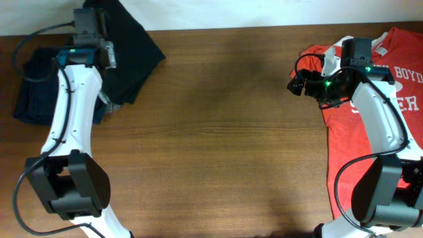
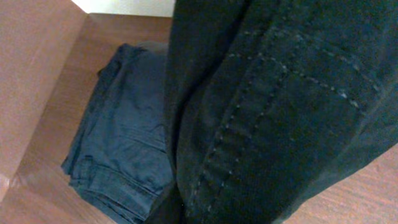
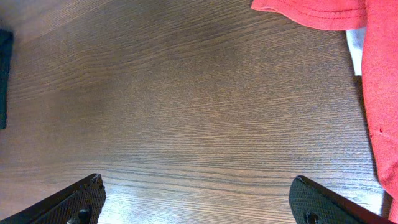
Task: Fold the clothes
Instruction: 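Carry the folded pants left onto the dark jeans stack, then release and press the pants flat on the stack with the left gripper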
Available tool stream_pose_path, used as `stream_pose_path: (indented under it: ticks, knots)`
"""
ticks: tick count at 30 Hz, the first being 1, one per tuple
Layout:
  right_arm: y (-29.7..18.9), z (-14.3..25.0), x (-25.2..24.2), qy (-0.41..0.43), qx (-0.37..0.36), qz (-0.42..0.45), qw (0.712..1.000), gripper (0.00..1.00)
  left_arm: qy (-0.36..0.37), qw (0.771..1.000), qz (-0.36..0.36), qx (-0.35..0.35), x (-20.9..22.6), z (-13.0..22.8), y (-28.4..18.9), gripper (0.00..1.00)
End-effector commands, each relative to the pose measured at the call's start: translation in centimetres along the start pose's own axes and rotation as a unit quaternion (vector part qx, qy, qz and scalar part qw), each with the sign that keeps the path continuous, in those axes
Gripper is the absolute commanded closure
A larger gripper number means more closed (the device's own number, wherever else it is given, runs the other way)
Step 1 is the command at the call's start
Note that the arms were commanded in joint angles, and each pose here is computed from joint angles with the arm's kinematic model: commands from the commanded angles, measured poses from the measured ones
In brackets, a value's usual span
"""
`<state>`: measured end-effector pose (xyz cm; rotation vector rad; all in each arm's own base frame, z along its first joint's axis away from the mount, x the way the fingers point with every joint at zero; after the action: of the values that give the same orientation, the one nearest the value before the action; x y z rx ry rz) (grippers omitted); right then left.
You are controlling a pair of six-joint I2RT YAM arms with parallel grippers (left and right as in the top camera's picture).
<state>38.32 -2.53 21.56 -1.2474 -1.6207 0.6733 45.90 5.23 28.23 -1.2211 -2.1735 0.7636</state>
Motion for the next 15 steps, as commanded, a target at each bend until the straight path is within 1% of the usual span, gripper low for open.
stream_pose_path:
  ticks: [1, 3, 7, 9, 15]
  knots:
    - [-0.1, -0.1, -0.2, -0.001, -0.003, 0.005, 1.0, 0.02, -0.095, 0.993, -0.009, -0.064, 3.5, -3.4, -3.8, 1.0]
    - [-0.1, -0.1, -0.2, -0.001, -0.003, 0.005, 1.0, 0.02, -0.115, 0.99, -0.014, -0.075, 5.3, -4.2, -4.2, 0.99]
    - [-0.1, -0.1, -0.2, -0.001, -0.003, 0.005, 1.0, 0.02, -0.182, 0.982, -0.027, -0.049, 9.0, -3.8, -3.0, 1.0]
    - [-0.1, -0.1, -0.2, -0.001, -0.003, 0.005, 1.0, 0.02, -0.196, 0.98, -0.029, -0.023, 10.6, -3.2, -2.2, 0.99]
    - [-0.1, -0.1, -0.2, -0.001, -0.003, 0.005, 1.0, 0.02, -0.204, 0.977, -0.061, 0.02, 12.5, -1.6, 1.6, 0.99]
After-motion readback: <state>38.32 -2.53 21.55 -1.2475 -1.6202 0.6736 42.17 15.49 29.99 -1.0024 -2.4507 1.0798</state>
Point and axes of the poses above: each gripper's point midway between its finger pads, its own y axis out along the fingers, its own x axis along the line the jaws close on, z = x × y, the point moved 9 cm from there along -y, back along the fingers, and after that the axes turned 10 degrees about -y, right-handed, at the moved point
